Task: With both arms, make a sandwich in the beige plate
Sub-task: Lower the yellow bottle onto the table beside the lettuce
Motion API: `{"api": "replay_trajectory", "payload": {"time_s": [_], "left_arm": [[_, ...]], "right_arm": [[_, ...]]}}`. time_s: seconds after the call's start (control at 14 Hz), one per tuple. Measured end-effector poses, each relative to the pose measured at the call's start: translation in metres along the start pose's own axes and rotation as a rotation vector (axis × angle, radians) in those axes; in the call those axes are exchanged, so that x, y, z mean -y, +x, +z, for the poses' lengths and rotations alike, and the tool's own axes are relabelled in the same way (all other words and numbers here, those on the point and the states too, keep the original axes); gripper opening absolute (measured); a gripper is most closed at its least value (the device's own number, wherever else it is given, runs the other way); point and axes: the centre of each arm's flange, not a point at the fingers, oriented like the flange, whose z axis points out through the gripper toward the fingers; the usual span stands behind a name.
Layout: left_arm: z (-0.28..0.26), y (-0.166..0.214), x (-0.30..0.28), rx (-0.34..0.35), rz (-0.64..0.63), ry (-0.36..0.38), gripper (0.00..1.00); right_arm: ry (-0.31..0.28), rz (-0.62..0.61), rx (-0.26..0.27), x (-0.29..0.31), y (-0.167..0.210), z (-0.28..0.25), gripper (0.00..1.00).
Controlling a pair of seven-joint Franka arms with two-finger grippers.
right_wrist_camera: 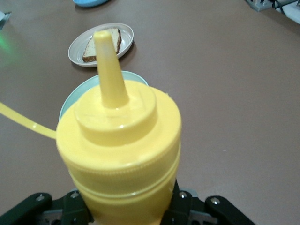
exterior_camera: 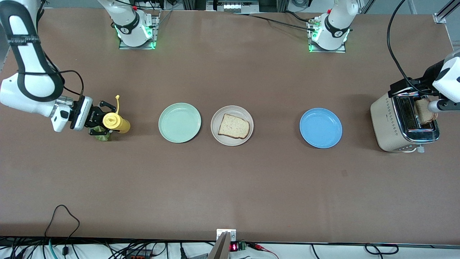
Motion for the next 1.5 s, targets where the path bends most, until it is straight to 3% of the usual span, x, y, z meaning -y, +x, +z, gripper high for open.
{"api": "replay_trajectory", "payload": {"time_s": [0.21,0.57,1.29,1.5], "left_arm": [[0.0,0.0,0.0,0.0,0.0,0.0,1.0],[0.0,0.0,0.0,0.0,0.0,0.0,1.0],[0.001,0.0,0.0,0.003,0.0,0.0,1.0],[0.001,0.0,0.0,0.003,0.0,0.0,1.0]], "right_arm": [[-0.005,-0.025,-0.098,-0.001,-0.029,0.024,0.52],[0.0,-0.054,-0.143,-0.001,-0.057,0.042,0.52],[-0.003,-0.049,-0.155,-0.001,-0.061,0.046,0.52],[-0.004,-0.049,-0.154,-0.001,-0.061,0.045,0.61]]}}
